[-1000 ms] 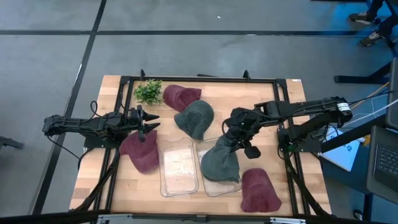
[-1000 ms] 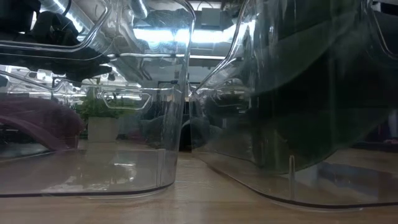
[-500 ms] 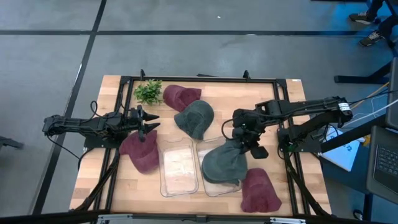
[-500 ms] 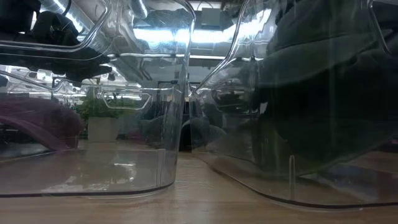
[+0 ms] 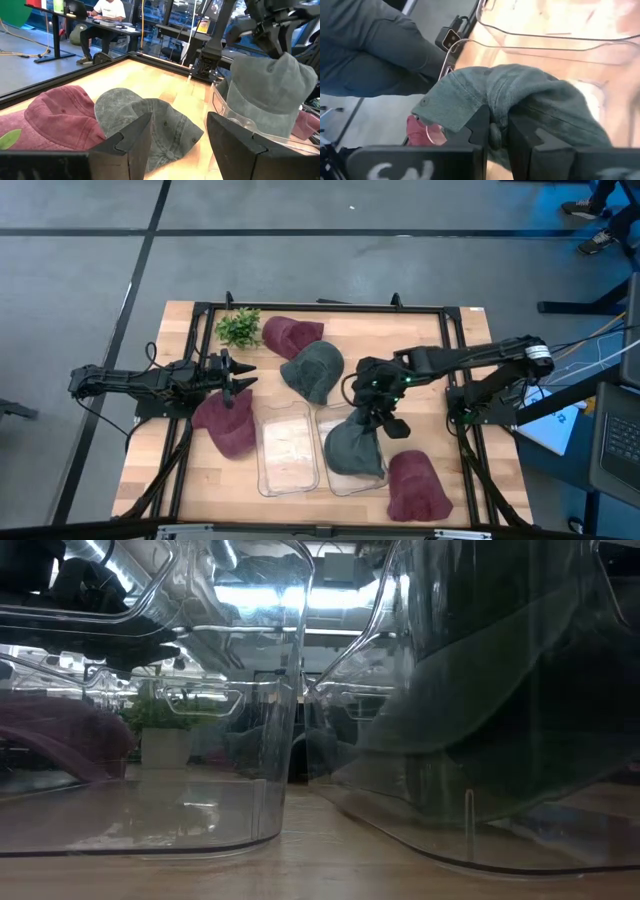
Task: Pick & Place hat
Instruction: Put the top black cap into the right transparent bin
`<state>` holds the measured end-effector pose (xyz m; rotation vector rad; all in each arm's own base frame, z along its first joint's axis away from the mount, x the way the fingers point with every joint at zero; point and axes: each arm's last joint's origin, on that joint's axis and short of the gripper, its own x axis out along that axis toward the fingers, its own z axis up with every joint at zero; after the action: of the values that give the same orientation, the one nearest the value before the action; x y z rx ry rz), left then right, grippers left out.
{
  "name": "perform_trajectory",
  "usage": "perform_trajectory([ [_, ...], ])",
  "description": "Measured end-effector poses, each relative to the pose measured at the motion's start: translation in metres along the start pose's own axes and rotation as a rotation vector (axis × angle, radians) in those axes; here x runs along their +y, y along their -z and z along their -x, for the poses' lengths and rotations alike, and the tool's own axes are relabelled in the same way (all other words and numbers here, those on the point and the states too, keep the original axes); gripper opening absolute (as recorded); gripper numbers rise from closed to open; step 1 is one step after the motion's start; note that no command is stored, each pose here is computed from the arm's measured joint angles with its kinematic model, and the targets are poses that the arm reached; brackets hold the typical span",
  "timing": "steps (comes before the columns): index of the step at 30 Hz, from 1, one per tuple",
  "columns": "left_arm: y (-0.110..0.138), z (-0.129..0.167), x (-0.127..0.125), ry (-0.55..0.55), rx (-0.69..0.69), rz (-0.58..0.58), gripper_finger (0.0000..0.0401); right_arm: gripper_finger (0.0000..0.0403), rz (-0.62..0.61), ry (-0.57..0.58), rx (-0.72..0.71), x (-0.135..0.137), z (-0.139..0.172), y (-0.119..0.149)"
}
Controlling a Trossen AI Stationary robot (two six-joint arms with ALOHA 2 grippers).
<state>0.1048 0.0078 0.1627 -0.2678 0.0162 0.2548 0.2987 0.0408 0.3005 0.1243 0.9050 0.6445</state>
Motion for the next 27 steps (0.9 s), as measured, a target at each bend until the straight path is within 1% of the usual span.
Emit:
perform_trajectory([
  [8, 0.000, 0.000, 0.000, 0.000, 0.000, 0.000, 0.0185, 0.0047, 0.062, -0.025, -0.003, -0.005, -0.019, -0.004],
  [11, 0.000, 0.000, 0.000, 0.000, 0.000, 0.000, 0.0185, 0.0047, 0.067, -0.024, -0.007, -0.008, -0.025, -0.004],
  [18, 0.000, 0.000, 0.000, 0.000, 0.001, 0.000, 0.0185, 0.0047, 0.045, -0.039, 0.053, -0.010, -0.039, 0.012],
  [22, 0.000, 0.000, 0.000, 0.000, 0.000, 0.000, 0.0185, 0.0048, 0.037, -0.049, 0.075, -0.007, -0.043, 0.016],
  [25, 0.000, 0.000, 0.000, 0.000, 0.000, 0.000, 0.0185, 0.0057, -0.010, -0.048, 0.077, -0.006, -0.044, 0.016],
  [27, 0.000, 0.000, 0.000, 0.000, 0.000, 0.000, 0.0185, 0.0069, -0.043, -0.025, 0.082, -0.007, -0.043, 0.016],
])
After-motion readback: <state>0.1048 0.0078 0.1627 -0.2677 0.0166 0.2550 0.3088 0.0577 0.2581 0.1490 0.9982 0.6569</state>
